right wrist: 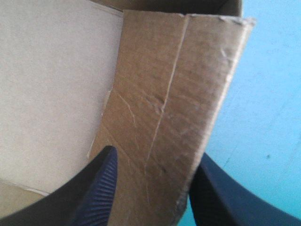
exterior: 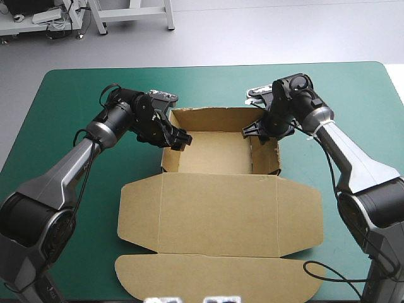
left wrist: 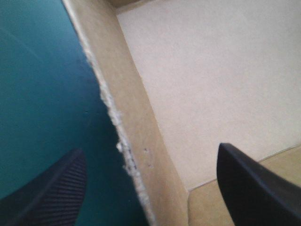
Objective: Fold the box
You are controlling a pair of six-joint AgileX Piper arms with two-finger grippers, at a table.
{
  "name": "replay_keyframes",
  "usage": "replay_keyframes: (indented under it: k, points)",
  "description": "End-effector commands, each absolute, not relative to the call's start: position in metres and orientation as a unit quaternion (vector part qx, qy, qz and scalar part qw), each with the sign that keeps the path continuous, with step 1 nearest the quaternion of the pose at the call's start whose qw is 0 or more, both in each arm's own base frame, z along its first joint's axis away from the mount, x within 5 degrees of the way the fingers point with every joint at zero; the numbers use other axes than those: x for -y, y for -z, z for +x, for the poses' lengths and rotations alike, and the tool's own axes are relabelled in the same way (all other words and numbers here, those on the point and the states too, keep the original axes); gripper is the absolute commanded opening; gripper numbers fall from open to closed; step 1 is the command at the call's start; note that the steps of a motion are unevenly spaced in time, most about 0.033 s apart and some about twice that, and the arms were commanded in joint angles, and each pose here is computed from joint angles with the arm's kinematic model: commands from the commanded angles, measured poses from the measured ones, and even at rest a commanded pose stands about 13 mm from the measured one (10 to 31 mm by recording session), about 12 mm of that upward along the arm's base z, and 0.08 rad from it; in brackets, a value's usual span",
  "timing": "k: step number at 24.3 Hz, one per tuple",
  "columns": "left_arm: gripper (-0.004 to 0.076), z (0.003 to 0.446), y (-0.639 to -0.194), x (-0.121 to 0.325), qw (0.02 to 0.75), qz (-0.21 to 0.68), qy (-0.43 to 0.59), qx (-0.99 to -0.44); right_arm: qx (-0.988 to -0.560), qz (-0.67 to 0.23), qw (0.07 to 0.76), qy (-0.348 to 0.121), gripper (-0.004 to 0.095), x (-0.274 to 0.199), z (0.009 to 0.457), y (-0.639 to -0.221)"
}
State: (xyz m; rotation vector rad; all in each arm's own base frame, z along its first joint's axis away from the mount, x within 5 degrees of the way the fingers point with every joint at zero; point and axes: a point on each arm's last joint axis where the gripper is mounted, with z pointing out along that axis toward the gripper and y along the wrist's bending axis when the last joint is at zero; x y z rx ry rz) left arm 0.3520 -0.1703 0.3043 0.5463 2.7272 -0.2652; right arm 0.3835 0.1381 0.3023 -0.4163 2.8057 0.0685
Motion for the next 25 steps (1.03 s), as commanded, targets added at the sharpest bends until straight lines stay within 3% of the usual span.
replay_keyframes:
  k: [1,4,6,9,11,12,18,25]
  points:
    - [0.0549,0.343,-0.365,0.162,0.232,0.207,0.068,-0.948,-0.958,-0.168,0.231,-0.024,0.0430,-0.130,0.371,-0.364]
    - [0.0530,0.337,-0.415,0.154,0.285,0.206,0.048,-0.935,-0.941,-0.164,0.294,-0.029,0.0418,-0.126,0.361,-0.406]
    - [0.0459,0.324,-0.454,0.149,0.345,0.197,0.068,-0.915,-0.926,-0.160,0.340,-0.019,0.0418,-0.118,0.348,-0.437]
    - [0.0283,0.298,-0.494,0.136,0.403,0.191,0.082,-0.891,-0.916,-0.120,0.383,-0.006,0.0417,-0.104,0.329,-0.465]
    - [0.0067,0.271,-0.519,0.124,0.438,0.187,0.090,-0.875,-0.907,-0.094,0.410,-0.004,0.0416,-0.095,0.312,-0.483]
    - [0.0000,0.262,-0.526,0.120,0.448,0.186,0.092,-0.869,-0.905,-0.093,0.415,-0.002,0.0416,-0.094,0.309,-0.487]
    - [-0.0009,0.187,-0.560,0.091,0.501,0.193,0.130,-0.834,-0.908,-0.079,0.410,-0.031,0.0415,-0.096,0.304,-0.487]
    - [-0.0009,0.140,-0.537,0.067,0.488,0.203,0.108,-0.842,-0.939,-0.077,0.331,-0.049,0.0415,-0.111,0.328,-0.439]
